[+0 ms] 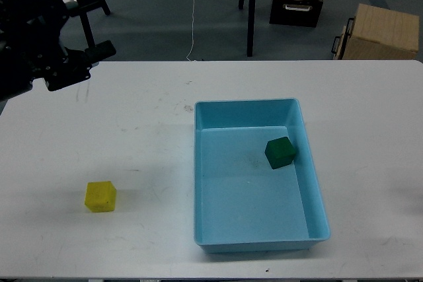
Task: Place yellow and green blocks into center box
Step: 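Raise the left gripper and swing it toward the yellow cube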
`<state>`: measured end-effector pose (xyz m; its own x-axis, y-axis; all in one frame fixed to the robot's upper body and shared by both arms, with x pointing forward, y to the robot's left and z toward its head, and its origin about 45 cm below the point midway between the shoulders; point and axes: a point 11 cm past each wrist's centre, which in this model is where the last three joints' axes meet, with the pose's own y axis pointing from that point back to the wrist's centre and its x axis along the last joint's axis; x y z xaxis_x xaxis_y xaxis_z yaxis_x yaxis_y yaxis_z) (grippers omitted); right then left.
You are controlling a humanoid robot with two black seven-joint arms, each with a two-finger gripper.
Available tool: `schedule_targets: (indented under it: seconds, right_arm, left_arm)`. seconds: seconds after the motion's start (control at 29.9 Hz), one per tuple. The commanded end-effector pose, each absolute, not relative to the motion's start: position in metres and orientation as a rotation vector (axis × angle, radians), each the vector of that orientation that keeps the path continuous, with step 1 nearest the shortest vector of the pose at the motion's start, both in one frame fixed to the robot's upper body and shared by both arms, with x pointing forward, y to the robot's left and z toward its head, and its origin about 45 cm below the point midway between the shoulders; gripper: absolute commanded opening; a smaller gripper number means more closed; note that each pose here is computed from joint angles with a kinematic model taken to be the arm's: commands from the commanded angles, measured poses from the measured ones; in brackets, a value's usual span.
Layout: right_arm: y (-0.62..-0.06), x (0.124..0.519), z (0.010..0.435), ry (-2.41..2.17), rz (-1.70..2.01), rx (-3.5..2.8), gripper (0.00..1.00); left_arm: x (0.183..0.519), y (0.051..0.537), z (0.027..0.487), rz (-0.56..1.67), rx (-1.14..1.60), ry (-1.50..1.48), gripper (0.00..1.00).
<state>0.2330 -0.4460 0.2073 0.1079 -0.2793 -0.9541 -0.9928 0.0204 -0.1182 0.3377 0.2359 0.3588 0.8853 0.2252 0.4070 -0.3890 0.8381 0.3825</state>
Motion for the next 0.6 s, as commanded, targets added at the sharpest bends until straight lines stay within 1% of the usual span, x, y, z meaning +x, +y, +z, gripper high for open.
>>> schedule_targets:
  seconds: [0.0,0.17,0.27,0.33,0.5,0.57]
  right_arm:
    - [-0.447,0.234,0.208,1.339,0.945,-1.435,1.0]
    - [-0.447,0.233,0.209,1.341,0.943,-1.435,1.0]
    - [-0.448,0.233,0.208,1.34,0.942,-1.432,1.0]
    - [-0.448,0.235,0.21,1.336,0.937,-1.432,1.0]
    - [-0.453,0.234,0.211,1.345,0.924,-1.425,1.0]
    - [-0.455,0.233,0.211,1.347,0.918,-1.417,1.0]
  left_arm:
    - [0.336,0.226,0.348,0.196,0.659,-0.479,1.0]
    - [0.333,0.214,0.32,0.017,0.866,-0.5,0.99]
    - [0.343,0.209,0.296,-0.082,1.014,-0.509,0.99]
    - [0.349,0.215,0.282,-0.105,1.083,-0.499,0.99]
    - [0.333,0.236,0.246,-0.16,1.158,-0.413,0.99]
    - [0.335,0.243,0.239,-0.149,1.171,-0.401,0.99]
